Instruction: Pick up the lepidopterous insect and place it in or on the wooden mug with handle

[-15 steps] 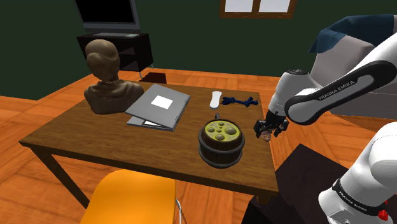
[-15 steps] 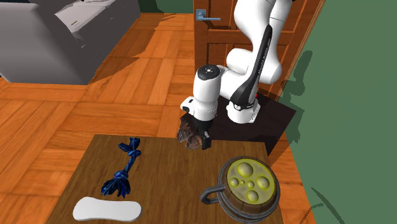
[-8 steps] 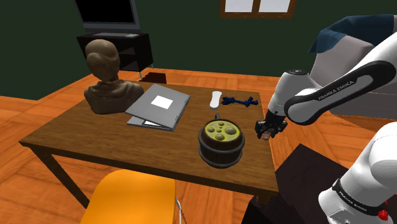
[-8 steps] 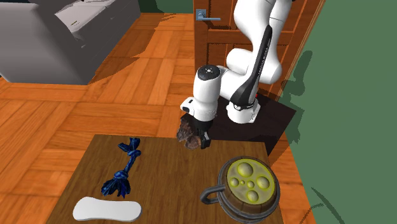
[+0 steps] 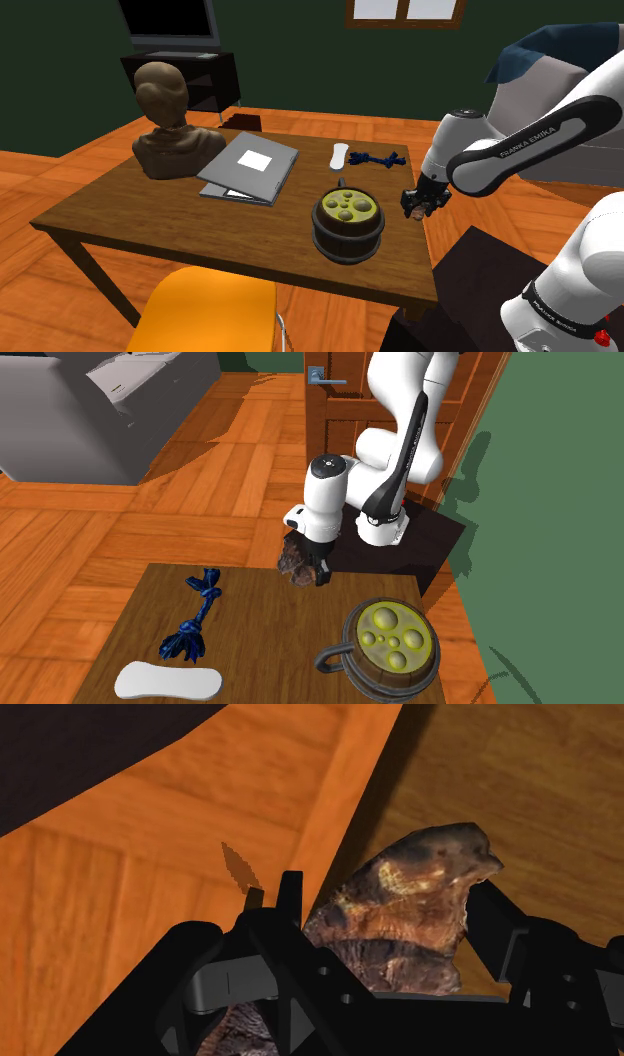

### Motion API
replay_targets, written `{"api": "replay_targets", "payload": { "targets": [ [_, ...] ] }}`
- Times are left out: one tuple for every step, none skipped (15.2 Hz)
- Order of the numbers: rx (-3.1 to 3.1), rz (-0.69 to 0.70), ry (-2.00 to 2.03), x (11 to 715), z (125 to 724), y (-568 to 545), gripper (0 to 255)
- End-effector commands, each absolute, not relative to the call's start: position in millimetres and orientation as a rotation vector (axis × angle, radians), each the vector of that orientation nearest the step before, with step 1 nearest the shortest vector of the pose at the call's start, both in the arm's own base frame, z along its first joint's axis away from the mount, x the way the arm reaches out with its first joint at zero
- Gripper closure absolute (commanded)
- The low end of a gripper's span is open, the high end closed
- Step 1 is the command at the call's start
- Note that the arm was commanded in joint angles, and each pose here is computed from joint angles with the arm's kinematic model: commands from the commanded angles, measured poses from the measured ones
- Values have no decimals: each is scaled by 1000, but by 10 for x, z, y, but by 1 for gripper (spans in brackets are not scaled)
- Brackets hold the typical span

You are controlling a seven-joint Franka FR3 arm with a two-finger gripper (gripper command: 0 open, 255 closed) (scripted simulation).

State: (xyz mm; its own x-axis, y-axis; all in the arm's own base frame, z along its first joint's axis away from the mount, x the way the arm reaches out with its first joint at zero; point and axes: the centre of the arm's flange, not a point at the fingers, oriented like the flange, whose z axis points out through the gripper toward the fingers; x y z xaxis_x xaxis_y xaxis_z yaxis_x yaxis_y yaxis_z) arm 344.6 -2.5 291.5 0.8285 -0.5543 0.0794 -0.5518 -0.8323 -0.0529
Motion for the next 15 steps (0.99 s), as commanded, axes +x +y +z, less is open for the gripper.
{"api": "replay_targets", "payload": {
  "targets": [
    [-2978,-131,907,3434,2900,-37,255],
    [-2978,-131,907,3433,2953,-37,255],
    [-2978,-131,907,3434,3006,-37,255],
    [-2978,-131,907,3434,3059,-37,255],
    [-2978,-131,907,3434,3111,-37,255],
    [-2978,-131,907,3434,3164,-37,255],
    [-2978,-131,907,3434,3217,-37,255],
    [-2978,-131,907,3434,3270,-37,255],
    [-2978,-131,907,3434,3322,-37,255],
    [-2978,-131,907,3434,3375,-37,255],
    [-2978,-131,907,3434,3428,-37,255],
    [-2978,-131,907,3434,3481,-37,255],
    [-2978,-131,907,3434,3534,-37,255],
    [-2978,-131,907,3434,3586,-37,255],
    [-2978,-131,907,3434,3639,-37,255]
  ]
}}
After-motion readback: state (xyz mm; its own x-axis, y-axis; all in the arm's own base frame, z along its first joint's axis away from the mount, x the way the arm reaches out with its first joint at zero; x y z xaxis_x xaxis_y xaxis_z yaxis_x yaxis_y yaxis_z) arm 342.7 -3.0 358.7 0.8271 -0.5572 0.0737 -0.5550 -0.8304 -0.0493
